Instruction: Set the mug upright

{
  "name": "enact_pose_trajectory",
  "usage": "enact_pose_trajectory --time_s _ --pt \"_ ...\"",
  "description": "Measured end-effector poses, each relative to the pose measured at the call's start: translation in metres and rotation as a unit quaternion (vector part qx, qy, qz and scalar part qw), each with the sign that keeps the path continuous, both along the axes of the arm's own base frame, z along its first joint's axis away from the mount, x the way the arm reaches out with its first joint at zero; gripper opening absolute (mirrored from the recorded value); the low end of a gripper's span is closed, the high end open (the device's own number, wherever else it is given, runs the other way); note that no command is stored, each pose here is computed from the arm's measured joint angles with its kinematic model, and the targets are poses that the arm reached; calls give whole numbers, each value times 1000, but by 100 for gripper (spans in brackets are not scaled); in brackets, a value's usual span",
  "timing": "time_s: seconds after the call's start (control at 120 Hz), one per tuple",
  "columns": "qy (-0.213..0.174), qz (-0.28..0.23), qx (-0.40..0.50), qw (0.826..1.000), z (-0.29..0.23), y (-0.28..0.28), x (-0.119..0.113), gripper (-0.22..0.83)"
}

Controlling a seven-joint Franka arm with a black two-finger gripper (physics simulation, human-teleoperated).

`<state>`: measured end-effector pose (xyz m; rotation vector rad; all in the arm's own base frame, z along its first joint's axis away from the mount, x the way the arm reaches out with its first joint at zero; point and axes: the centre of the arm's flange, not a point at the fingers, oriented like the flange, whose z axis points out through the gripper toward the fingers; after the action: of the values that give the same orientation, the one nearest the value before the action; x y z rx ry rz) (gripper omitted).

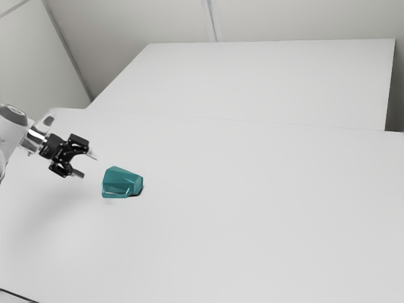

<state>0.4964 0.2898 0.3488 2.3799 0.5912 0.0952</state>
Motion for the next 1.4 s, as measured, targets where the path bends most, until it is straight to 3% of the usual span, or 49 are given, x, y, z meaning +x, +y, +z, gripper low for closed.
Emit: enact_pose_trajectory --time_s 0.358,0.9,1.267,1.4 --pt "-28 -39 -17 999 -37 -9 13 56" --pt "-69 -93 -28 993 -40 -37 27 53" --pt "-83 -83 -70 991 -55 -47 17 53" --pt "-85 -81 -79 990 -59 -49 15 48"
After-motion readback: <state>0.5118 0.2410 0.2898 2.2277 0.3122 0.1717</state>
